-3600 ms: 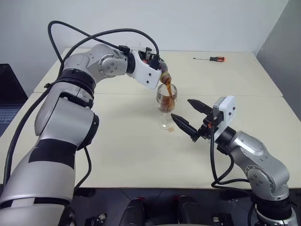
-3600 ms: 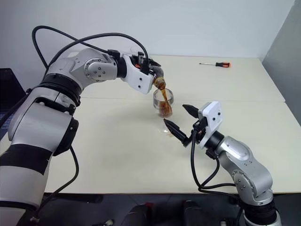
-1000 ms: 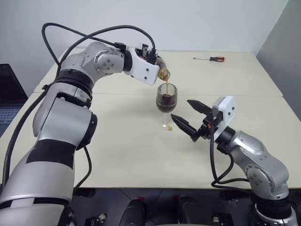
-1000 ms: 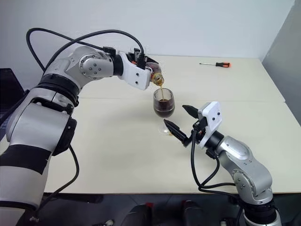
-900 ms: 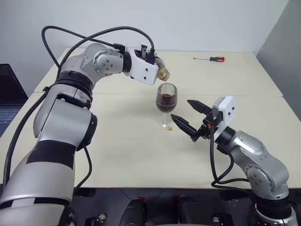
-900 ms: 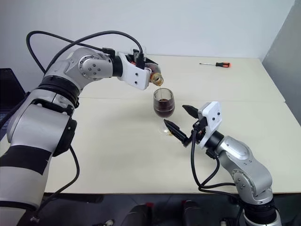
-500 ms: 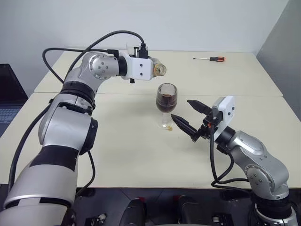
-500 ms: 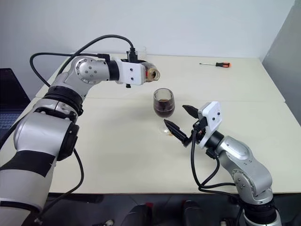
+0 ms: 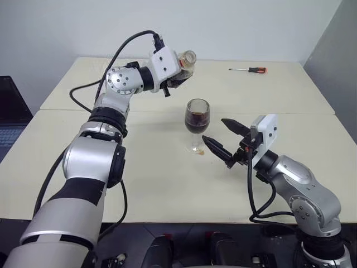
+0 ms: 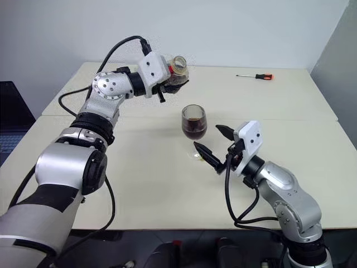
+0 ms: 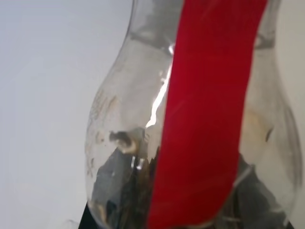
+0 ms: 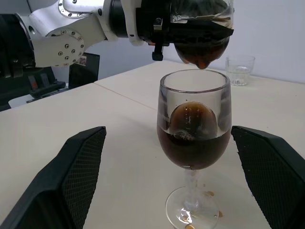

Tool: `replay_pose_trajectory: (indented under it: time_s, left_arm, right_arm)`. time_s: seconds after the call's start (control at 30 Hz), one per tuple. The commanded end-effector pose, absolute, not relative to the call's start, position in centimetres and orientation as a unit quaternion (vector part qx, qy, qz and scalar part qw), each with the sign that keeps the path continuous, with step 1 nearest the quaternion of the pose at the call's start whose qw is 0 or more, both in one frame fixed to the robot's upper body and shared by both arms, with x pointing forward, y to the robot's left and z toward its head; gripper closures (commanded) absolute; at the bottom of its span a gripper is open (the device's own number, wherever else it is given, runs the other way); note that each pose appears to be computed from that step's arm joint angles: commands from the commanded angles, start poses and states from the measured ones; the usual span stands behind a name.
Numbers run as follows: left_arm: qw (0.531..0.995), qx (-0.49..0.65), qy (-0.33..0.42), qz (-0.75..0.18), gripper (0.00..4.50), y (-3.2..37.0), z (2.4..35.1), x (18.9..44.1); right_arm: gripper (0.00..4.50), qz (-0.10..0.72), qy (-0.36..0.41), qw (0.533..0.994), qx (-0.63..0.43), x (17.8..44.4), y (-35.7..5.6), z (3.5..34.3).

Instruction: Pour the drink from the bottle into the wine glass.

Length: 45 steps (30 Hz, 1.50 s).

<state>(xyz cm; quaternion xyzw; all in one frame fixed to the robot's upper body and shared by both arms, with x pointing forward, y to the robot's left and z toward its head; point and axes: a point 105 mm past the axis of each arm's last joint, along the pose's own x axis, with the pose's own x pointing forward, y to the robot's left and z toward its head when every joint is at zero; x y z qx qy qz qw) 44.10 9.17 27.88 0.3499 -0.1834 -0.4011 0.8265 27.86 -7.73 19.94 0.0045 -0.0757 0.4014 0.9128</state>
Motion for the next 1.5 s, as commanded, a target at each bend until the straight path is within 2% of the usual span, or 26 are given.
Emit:
replay_pose_trajectory:
  time_s: [0.03, 0.4, 0.7, 1.3, 1.5]
  left_arm:
    - [0.848, 0.29, -0.221, -0.384, 3.08, 9.7, 30.3, 43.9]
    - [0.916, 0.154, -0.204, -0.309, 3.08, 13.0, 28.4, 43.8]
    - [0.954, 0.1, -0.17, -0.226, 3.08, 15.5, 25.3, 40.9]
    - [0.986, 0.058, -0.124, -0.097, 3.08, 18.8, 21.0, 37.2]
    - [0.99, 0.039, -0.114, -0.072, 3.08, 19.5, 19.7, 36.4]
  right_arm:
    - [0.0, 0.404, -0.106, 0.909, 0.001, 27.4, -7.5, 21.2]
    - [0.0, 0.41, -0.108, 0.906, 0.0, 27.0, -7.5, 21.2]
    - [0.0, 0.433, -0.106, 0.895, -0.001, 26.1, -7.3, 20.9]
    - [0.0, 0.487, -0.106, 0.867, -0.022, 24.7, -7.1, 20.1]
    - [0.0, 0.502, -0.132, 0.854, -0.007, 24.1, -7.0, 21.3]
